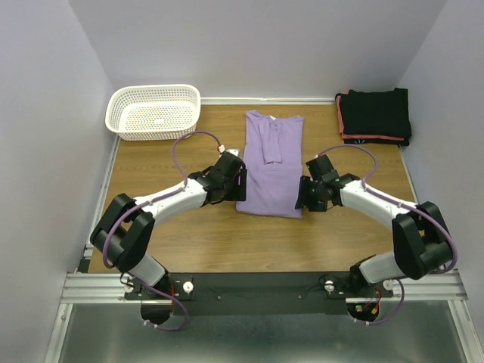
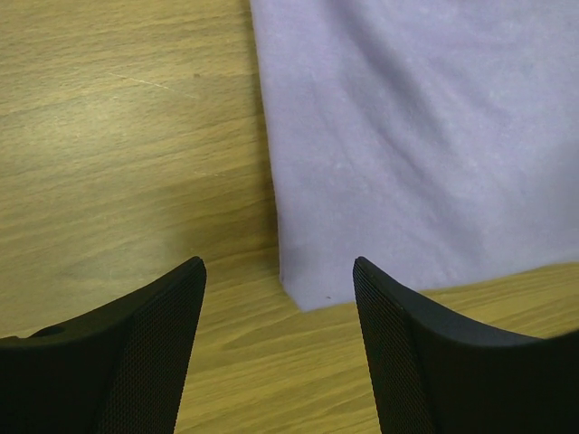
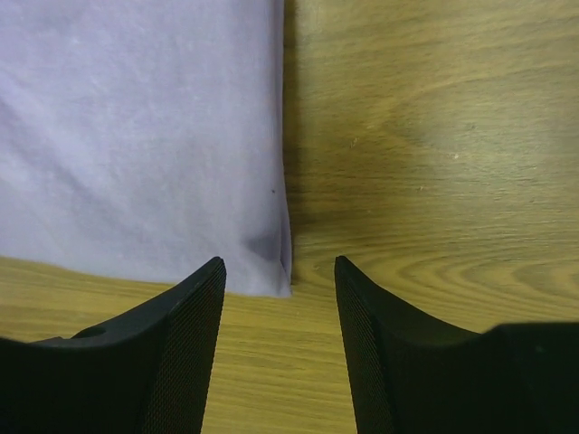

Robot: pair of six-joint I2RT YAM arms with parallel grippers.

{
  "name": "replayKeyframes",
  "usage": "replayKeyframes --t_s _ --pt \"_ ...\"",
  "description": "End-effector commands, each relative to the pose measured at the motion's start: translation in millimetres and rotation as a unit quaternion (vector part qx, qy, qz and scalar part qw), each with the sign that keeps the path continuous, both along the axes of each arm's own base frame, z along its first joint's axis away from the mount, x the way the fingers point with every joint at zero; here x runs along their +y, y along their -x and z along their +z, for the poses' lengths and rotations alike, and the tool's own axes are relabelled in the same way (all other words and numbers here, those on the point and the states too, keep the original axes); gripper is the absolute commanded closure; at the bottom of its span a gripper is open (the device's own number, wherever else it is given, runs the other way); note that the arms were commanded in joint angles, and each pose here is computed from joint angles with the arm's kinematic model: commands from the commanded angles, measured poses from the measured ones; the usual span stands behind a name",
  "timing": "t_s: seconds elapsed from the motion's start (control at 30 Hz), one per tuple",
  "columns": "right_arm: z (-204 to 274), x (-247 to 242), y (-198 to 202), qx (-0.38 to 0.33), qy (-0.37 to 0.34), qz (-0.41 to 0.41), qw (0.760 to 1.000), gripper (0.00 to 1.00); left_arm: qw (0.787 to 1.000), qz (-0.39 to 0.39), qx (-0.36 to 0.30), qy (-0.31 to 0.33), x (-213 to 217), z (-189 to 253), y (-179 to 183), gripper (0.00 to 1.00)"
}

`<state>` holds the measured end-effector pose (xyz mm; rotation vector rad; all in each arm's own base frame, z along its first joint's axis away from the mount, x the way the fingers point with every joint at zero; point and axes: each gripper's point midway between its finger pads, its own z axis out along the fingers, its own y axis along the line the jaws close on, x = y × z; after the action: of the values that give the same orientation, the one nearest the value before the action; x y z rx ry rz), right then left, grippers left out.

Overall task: Fold and stack the t-shirts
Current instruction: Fold the tshirt

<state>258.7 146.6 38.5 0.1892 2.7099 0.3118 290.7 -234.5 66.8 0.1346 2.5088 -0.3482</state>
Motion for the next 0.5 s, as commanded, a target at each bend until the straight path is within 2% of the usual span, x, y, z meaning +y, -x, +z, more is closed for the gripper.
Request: replayKeyframes --t_s 0.0,0.47 --pt "-14 -5 8 0.022 0.038 -0.012 0.999 0.41 1.000 0.005 -0.007 0.007 -2 8 2 0.26" --pt "-50 -5 46 0.104 0.108 0.007 0.989 0.45 1.000 0.000 0.006 -0.011 -2 4 5 0.26"
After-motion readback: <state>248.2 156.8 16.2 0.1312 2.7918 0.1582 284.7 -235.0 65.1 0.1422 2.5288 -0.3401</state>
